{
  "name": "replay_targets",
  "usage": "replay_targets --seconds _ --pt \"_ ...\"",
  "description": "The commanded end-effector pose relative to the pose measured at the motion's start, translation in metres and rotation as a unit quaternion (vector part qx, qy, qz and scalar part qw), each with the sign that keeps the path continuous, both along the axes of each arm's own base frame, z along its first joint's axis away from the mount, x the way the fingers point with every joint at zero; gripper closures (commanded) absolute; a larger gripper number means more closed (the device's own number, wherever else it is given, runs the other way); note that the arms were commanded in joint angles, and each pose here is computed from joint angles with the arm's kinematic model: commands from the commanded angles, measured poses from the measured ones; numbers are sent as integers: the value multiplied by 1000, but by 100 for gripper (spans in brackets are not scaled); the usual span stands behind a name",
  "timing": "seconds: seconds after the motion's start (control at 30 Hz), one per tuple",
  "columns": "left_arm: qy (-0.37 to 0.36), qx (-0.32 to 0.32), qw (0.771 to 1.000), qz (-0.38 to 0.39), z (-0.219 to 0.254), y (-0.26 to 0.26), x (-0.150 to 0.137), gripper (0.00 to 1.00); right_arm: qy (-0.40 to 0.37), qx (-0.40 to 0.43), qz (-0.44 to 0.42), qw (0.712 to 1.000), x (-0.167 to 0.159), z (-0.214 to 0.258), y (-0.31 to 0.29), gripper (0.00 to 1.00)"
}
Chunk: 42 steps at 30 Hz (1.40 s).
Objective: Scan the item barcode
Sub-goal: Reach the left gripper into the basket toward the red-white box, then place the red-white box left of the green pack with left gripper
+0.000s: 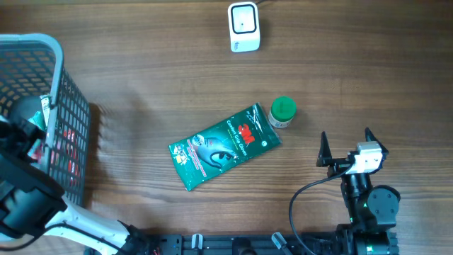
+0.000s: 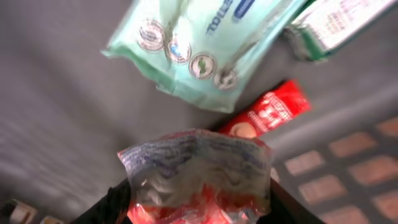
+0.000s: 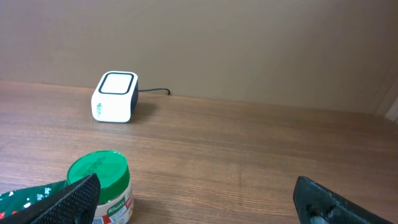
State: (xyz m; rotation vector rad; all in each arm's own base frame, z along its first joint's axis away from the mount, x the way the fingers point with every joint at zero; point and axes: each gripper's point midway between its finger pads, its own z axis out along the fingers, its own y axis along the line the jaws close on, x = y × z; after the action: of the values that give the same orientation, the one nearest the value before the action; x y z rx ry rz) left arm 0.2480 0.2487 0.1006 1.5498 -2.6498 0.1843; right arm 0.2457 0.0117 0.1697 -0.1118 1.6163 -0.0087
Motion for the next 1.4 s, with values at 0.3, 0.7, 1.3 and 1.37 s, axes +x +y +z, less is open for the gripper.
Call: replay_targets --seconds 0.3,0.7,1.3,1.37 --pt "-246 169 954 0 240 -62 -2 51 -5 -4 5 1000 0 2 2 0" --pt "-248 86 931 -254 184 -243 87 54 -5 -4 5 1000 0 2 2 0" --pt "-65 10 946 -316 -58 -346 91 25 -5 -4 5 1000 0 2 2 0" --pt "-92 16 945 -315 -28 -344 101 13 -5 -5 5 1000 0 2 2 0"
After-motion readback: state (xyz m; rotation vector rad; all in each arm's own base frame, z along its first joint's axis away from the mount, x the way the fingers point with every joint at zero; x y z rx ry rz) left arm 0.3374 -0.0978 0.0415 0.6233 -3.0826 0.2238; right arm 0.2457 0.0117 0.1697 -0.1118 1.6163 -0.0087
